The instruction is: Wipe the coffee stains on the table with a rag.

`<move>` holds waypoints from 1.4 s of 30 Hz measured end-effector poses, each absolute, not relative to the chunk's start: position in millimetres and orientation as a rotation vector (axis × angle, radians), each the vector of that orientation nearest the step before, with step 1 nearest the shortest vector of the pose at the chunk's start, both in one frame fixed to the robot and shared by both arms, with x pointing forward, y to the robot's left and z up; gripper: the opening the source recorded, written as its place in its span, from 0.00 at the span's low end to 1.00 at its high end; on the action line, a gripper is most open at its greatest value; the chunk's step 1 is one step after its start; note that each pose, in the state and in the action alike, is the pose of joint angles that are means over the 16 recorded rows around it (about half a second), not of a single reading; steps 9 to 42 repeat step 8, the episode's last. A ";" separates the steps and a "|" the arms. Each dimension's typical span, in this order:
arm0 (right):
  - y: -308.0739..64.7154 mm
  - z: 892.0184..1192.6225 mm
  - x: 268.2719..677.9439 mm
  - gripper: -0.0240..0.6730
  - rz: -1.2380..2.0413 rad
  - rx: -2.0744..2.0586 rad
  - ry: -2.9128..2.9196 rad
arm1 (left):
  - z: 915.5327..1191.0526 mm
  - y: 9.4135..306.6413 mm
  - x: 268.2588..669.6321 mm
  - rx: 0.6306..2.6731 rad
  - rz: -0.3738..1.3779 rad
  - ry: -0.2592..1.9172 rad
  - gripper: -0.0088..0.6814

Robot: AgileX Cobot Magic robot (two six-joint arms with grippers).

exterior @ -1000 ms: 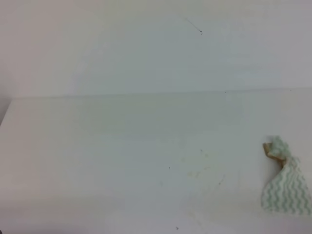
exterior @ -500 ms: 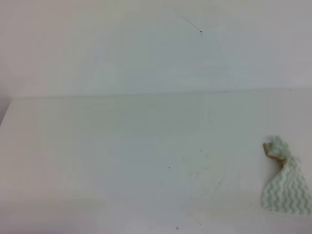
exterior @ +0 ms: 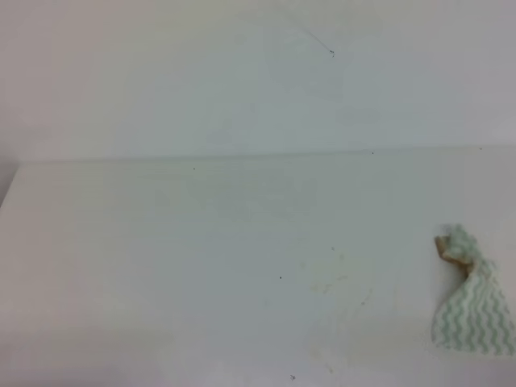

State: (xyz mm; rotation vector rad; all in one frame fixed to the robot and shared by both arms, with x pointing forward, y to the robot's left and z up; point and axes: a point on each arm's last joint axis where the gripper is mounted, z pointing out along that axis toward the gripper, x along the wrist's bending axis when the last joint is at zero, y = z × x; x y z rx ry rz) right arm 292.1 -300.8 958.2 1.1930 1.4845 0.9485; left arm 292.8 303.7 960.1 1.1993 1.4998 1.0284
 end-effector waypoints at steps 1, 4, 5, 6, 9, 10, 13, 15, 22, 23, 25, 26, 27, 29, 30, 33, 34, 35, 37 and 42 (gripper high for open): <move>-300.8 958.2 292.1 0.03 0.949 1.193 1.484 | 960.1 303.7 292.8 1.199 1.028 1.500 0.01; -300.8 958.2 292.1 0.03 0.949 1.193 1.484 | 960.1 303.7 292.8 1.199 1.028 1.500 0.01; -300.8 958.2 292.1 0.03 0.949 1.193 1.484 | 960.1 303.7 292.8 1.199 1.028 1.500 0.01; -300.8 958.2 292.1 0.03 0.949 1.194 1.484 | 960.1 303.7 292.8 1.199 1.028 1.500 0.01; -300.8 958.2 292.1 0.03 0.949 1.194 1.484 | 960.1 303.7 292.8 1.199 1.028 1.500 0.01; -300.8 958.2 292.1 0.03 0.949 1.194 1.484 | 960.1 303.7 292.8 1.199 1.028 1.500 0.01; -300.8 958.2 292.1 0.03 0.949 1.194 1.484 | 960.1 303.7 292.8 1.199 1.028 1.500 0.01; -300.8 958.2 292.1 0.03 0.949 1.194 1.484 | 960.1 303.7 292.8 1.199 1.028 1.500 0.01; -300.8 958.2 292.1 0.03 0.949 1.194 1.484 | 960.1 303.7 292.8 1.199 1.028 1.500 0.01; -300.8 958.2 292.1 0.03 0.949 1.194 1.484 | 960.1 303.7 292.8 1.199 1.028 1.500 0.01; -300.8 958.2 292.1 0.03 0.949 1.194 1.484 | 960.1 303.7 292.8 1.199 1.028 1.500 0.01; -300.8 958.2 292.1 0.03 0.949 1.194 1.484 | 960.1 303.7 292.8 1.199 1.028 1.500 0.01; -300.8 958.2 292.1 0.03 0.949 1.194 1.484 | 960.1 303.7 292.8 1.199 1.028 1.500 0.01; -300.8 958.2 292.1 0.03 0.949 1.194 1.484 | 960.1 303.7 292.8 1.199 1.028 1.500 0.01; -300.8 958.2 292.1 0.03 0.949 1.194 1.484 | 960.1 303.7 292.8 1.199 1.028 1.500 0.01; -300.8 958.2 292.1 0.03 0.949 1.194 1.484 | 960.1 303.7 292.8 1.199 1.028 1.500 0.01; -300.8 958.2 292.1 0.03 0.949 1.194 1.484 | 960.1 303.7 292.8 1.199 1.028 1.500 0.01; -300.8 958.2 292.1 0.03 0.949 1.194 1.484 | 960.1 303.7 292.8 1.199 1.028 1.500 0.01; -300.8 958.2 292.1 0.03 0.949 1.194 1.484 | 960.1 303.7 292.8 1.199 1.028 1.500 0.01; -300.8 958.2 292.1 0.03 0.949 1.194 1.484 | 960.1 303.7 292.8 1.199 1.028 1.500 0.01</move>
